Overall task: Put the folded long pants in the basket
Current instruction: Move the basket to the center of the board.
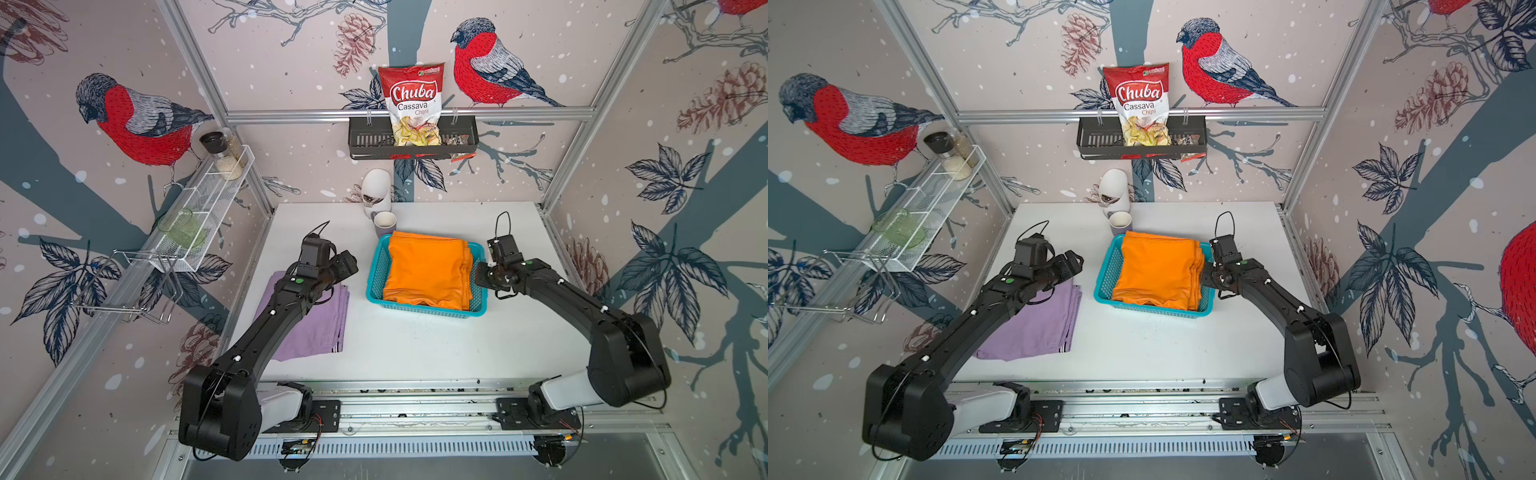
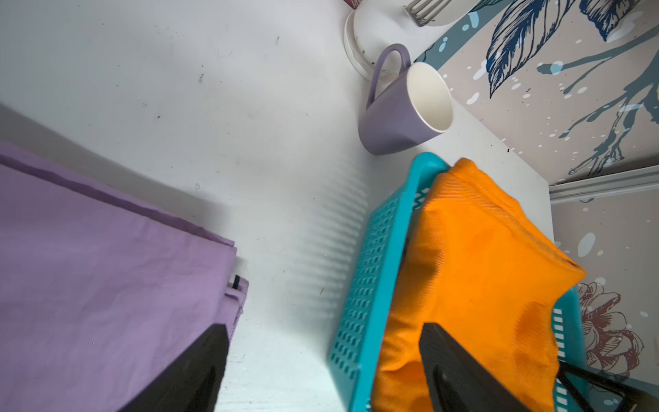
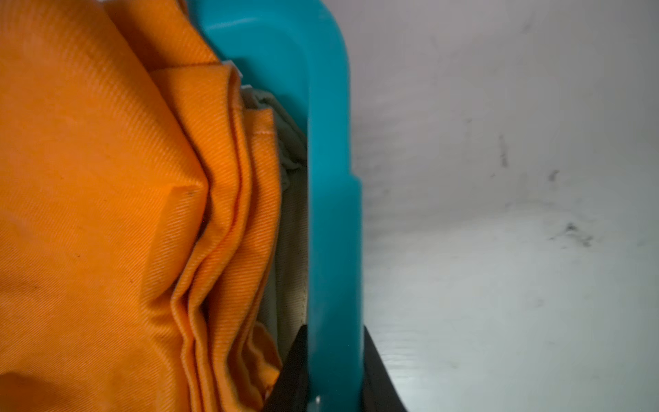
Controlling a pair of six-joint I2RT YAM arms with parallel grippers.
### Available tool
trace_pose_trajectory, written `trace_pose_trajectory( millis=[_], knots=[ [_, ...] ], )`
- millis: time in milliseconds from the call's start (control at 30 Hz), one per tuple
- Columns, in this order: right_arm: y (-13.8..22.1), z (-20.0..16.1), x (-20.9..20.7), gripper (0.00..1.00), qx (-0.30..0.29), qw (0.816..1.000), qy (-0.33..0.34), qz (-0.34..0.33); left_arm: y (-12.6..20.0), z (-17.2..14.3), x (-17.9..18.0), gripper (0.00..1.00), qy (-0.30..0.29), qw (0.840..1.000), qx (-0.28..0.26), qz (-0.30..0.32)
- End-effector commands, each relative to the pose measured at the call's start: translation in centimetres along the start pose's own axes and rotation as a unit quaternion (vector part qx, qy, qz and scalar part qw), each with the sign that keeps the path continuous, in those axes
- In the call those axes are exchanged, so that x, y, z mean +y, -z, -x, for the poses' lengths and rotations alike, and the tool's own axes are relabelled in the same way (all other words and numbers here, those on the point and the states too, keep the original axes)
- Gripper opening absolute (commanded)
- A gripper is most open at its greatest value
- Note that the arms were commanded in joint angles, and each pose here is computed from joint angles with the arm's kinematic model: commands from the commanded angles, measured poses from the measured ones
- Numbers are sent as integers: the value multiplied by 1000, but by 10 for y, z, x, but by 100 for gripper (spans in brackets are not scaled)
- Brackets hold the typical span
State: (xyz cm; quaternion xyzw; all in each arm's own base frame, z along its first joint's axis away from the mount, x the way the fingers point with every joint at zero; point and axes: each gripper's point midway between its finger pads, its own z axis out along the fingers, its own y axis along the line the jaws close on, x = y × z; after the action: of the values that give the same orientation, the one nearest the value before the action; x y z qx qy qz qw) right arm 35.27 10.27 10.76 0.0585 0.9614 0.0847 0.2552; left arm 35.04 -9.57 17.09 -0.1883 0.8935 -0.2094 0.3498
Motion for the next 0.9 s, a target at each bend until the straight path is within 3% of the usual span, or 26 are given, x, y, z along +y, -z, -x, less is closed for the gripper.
trace_pose_trajectory(
  millis=[0, 200, 300, 333, 400, 533, 733, 800, 867],
  knots=[
    [4, 19, -31, 15, -11, 997, 57, -47, 1, 0, 8, 88, -1, 1000, -8, 9],
    [-6, 43, -66, 21, -13, 994, 68, -89, 1, -10, 22, 89, 13, 1000, -2, 23],
    [-5, 61, -81, 29, -27, 990, 59, -126, 4, -12, 31, 91, 20, 999, -5, 35],
    [-2, 68, -87, 40, -37, 987, 52, -147, 5, -13, 35, 95, 24, 999, -7, 42],
    [15, 89, -99, 99, -79, 978, 13, -194, 7, -15, 46, 96, 35, 998, -11, 59],
    [45, 114, -86, 100, -146, 977, -28, -154, 9, -21, 68, 97, 65, 995, -14, 77],
    [79, 124, -2, 100, -182, 983, -12, 15, 8, -32, 106, 95, 115, 988, -13, 101],
    [88, 117, 41, 100, -196, 980, 17, 43, 9, -36, 119, 88, 122, 985, -18, 118],
    [91, 104, 82, 100, -195, 978, 35, 72, 10, -42, 127, 71, 133, 983, -16, 125]
  ],
)
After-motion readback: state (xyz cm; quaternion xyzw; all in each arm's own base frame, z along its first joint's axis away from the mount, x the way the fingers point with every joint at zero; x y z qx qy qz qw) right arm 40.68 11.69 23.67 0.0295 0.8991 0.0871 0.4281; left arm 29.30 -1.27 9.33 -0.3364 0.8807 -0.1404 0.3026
